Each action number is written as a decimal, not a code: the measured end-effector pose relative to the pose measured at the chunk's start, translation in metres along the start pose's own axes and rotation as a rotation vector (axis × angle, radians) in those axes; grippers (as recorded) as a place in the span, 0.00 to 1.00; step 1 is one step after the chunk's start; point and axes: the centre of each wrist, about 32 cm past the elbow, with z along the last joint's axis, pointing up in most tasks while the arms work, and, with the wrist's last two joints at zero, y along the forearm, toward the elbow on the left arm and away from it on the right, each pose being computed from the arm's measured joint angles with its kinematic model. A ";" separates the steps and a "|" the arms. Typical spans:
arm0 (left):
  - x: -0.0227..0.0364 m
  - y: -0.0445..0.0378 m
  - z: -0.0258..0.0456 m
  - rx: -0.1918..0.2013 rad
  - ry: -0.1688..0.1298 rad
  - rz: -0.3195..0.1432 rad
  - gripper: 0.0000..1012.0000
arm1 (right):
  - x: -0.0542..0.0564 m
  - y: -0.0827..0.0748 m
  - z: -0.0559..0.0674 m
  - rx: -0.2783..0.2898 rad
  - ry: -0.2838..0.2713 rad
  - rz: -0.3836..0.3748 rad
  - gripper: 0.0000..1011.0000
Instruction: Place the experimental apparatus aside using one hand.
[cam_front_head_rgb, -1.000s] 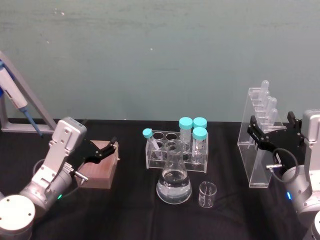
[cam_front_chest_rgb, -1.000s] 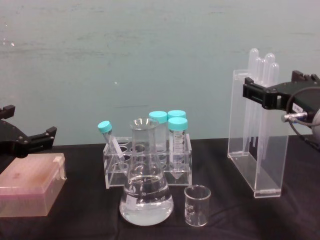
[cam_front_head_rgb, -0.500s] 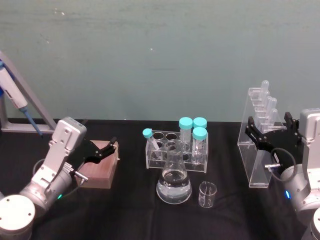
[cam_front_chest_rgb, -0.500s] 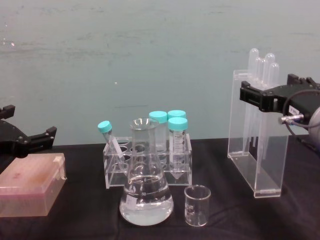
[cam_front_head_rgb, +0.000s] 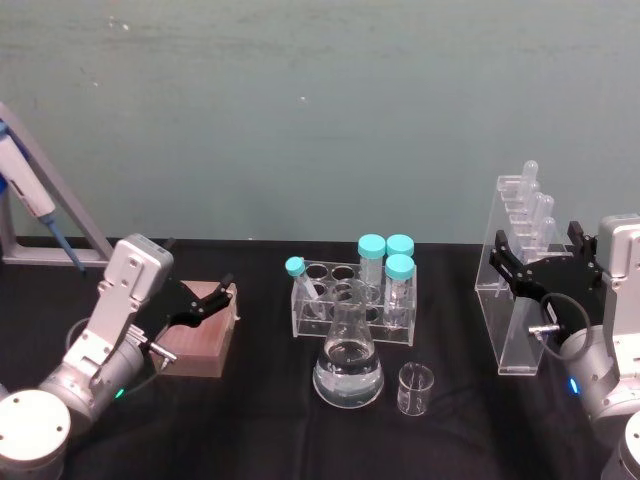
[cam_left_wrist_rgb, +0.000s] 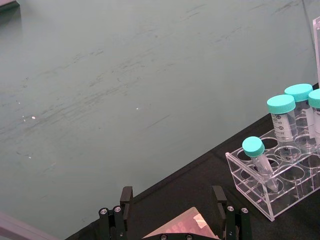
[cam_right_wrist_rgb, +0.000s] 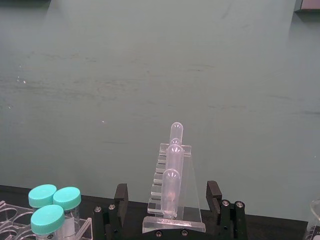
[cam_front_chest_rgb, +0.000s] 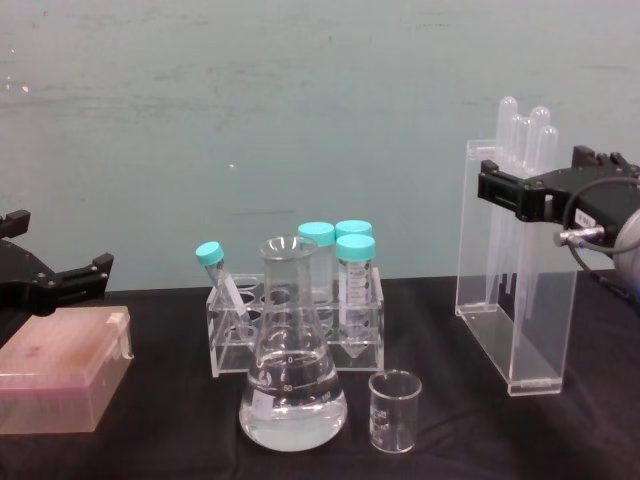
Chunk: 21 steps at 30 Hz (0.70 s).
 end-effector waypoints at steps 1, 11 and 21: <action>0.0000 0.0000 0.0000 0.000 0.000 0.000 0.99 | 0.000 0.000 0.000 0.000 0.001 0.000 0.99; 0.0000 0.0000 0.0000 0.000 0.000 0.000 0.99 | 0.000 0.001 -0.001 -0.019 0.015 0.000 0.99; 0.0000 0.0000 0.0000 0.000 0.000 0.000 0.99 | 0.000 0.002 -0.001 -0.026 0.025 0.004 0.99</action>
